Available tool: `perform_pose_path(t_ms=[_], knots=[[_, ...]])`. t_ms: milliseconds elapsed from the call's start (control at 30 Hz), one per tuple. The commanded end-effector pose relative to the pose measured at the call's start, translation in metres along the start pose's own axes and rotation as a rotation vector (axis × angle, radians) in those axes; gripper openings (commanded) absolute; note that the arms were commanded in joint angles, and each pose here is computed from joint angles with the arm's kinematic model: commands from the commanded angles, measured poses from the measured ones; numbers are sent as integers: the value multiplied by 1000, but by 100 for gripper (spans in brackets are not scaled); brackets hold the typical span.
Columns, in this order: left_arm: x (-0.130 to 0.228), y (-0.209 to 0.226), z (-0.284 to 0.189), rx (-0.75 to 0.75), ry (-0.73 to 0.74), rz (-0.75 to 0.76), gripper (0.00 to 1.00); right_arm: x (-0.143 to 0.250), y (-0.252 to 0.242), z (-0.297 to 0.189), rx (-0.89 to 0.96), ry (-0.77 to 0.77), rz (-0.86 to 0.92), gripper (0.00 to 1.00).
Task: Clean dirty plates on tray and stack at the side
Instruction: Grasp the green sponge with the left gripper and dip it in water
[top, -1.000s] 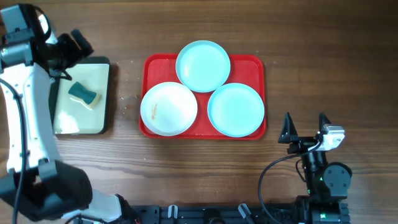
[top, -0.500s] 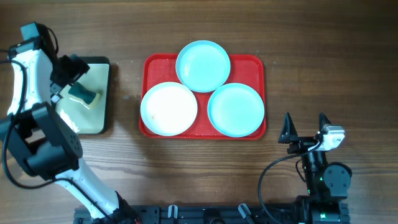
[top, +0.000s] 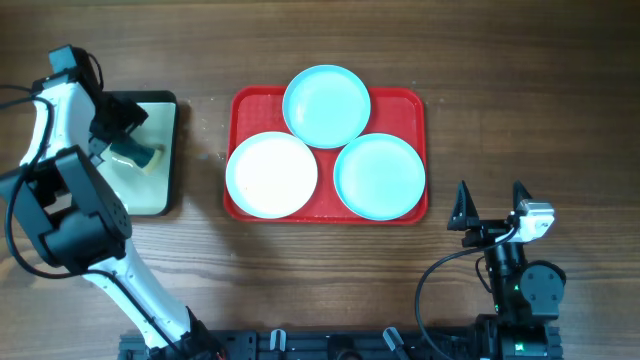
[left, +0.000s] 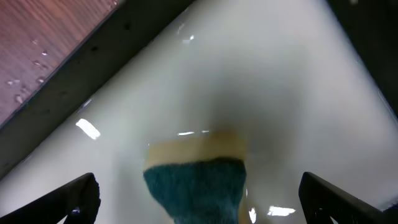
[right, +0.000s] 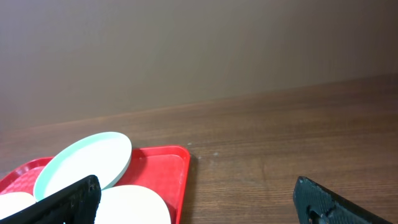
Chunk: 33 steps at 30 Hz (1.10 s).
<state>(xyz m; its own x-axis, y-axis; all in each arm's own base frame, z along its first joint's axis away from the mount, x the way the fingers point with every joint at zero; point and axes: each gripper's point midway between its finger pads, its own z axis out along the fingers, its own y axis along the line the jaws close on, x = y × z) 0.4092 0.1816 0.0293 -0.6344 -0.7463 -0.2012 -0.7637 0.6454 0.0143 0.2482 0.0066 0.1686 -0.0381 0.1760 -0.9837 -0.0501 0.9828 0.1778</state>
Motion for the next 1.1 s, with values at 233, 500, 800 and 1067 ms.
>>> perform_pose_path(t_ms=[233, 500, 800, 1067], knots=[[18, 13, 27, -33, 33, -20, 100, -2, -2, 0, 14, -9, 7, 100], [16, 11, 41, -19, 3, -25, 100, -2, -2, 0, 13, -9, 7, 100], [18, 20, 56, -19, 0, -50, 42, -2, -2, 0, 13, -9, 7, 100], [31, 12, 55, 35, 64, -48, 100, -2, -2, 0, 13, -9, 7, 100]])
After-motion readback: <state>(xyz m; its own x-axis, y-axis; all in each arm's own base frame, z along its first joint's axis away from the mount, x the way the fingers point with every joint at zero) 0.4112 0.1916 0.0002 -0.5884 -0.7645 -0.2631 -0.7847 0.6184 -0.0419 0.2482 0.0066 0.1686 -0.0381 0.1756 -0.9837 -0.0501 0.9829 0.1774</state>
